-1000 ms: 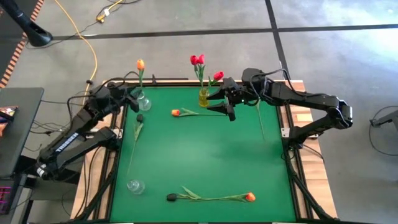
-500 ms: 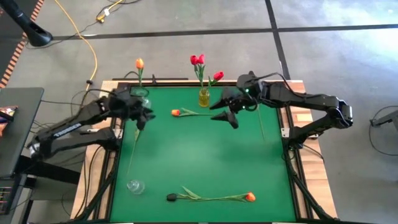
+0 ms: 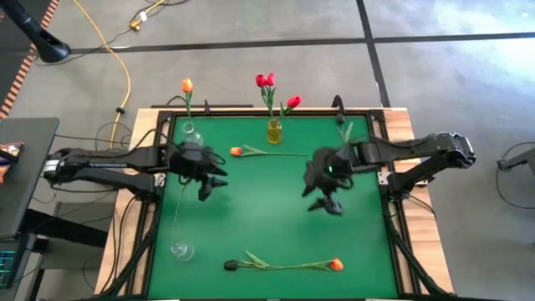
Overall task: Sort flowers into vase by color
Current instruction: Put the bottom orange flower into the top transparent vase
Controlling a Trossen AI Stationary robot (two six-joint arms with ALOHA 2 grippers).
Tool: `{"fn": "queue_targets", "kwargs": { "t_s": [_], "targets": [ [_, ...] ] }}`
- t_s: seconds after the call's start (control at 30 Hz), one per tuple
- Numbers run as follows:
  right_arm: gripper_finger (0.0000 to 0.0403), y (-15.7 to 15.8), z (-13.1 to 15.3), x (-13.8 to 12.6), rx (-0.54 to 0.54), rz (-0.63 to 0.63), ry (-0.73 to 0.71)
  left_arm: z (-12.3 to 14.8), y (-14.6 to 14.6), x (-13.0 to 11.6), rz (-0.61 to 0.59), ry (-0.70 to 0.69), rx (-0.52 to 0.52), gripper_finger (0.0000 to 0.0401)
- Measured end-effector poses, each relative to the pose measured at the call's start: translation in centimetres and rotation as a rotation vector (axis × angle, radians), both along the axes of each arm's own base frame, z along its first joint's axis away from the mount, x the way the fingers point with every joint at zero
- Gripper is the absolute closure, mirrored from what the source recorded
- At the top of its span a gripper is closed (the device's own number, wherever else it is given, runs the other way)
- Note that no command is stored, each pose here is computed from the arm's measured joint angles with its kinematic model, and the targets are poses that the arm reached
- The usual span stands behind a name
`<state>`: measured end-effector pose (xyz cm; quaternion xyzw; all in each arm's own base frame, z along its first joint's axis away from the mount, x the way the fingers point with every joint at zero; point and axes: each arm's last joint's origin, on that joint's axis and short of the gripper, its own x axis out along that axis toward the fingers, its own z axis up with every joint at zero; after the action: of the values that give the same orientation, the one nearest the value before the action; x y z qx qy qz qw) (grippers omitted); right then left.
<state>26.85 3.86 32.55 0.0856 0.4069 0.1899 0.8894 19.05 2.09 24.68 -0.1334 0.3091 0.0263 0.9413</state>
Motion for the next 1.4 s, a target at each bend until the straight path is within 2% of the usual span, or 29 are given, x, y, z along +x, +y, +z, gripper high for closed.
{"fn": "queue_targets", "kwargs": {
  "t_s": [0.2, 0.4, 0.63, 0.8, 0.97, 1.07, 1.23, 1.4],
  "targets": [
    [0.0132, 5.8, -1.1, -1.5, -0.069, 0.208, 0.002, -0.9, -0.5, 2.0, -0.059, -0.018, 0.064, 0.0238],
    [0.0132, 10.4, -4.0, -1.6, -0.032, 0.192, 0.053, -1.4, -0.4, 3.6, -0.087, -0.055, 0.113, 0.0238],
    [0.0132, 16.0, -8.9, 0.0, -0.062, 0.288, 0.134, -1.6, -0.3, 4.4, -0.114, -0.097, 0.143, 0.0238],
    [0.0133, 17.7, -12.4, 1.2, -0.114, 0.222, 0.226, -1.6, -0.3, 4.4, -0.114, -0.097, 0.144, 0.0238],
    [0.0133, 18.2, -14.9, 2.7, -0.068, 0.101, 0.268, -1.6, -0.4, 4.4, -0.130, -0.103, 0.134, 0.0238],
    [0.0133, 18.3, -15.9, 3.3, -0.035, 0.019, 0.298, -1.6, -0.5, 4.4, -0.158, -0.108, 0.115, 0.0238],
    [0.0133, 18.2, -16.9, 3.5, -0.053, -0.117, 0.327, -1.5, -0.6, 4.4, -0.217, -0.119, 0.103, 0.0238],
    [0.0133, 18.5, -17.2, 3.2, -0.075, -0.130, 0.332, -1.5, -0.7, 4.4, -0.242, -0.123, 0.086, 0.0238]
  ]
}}
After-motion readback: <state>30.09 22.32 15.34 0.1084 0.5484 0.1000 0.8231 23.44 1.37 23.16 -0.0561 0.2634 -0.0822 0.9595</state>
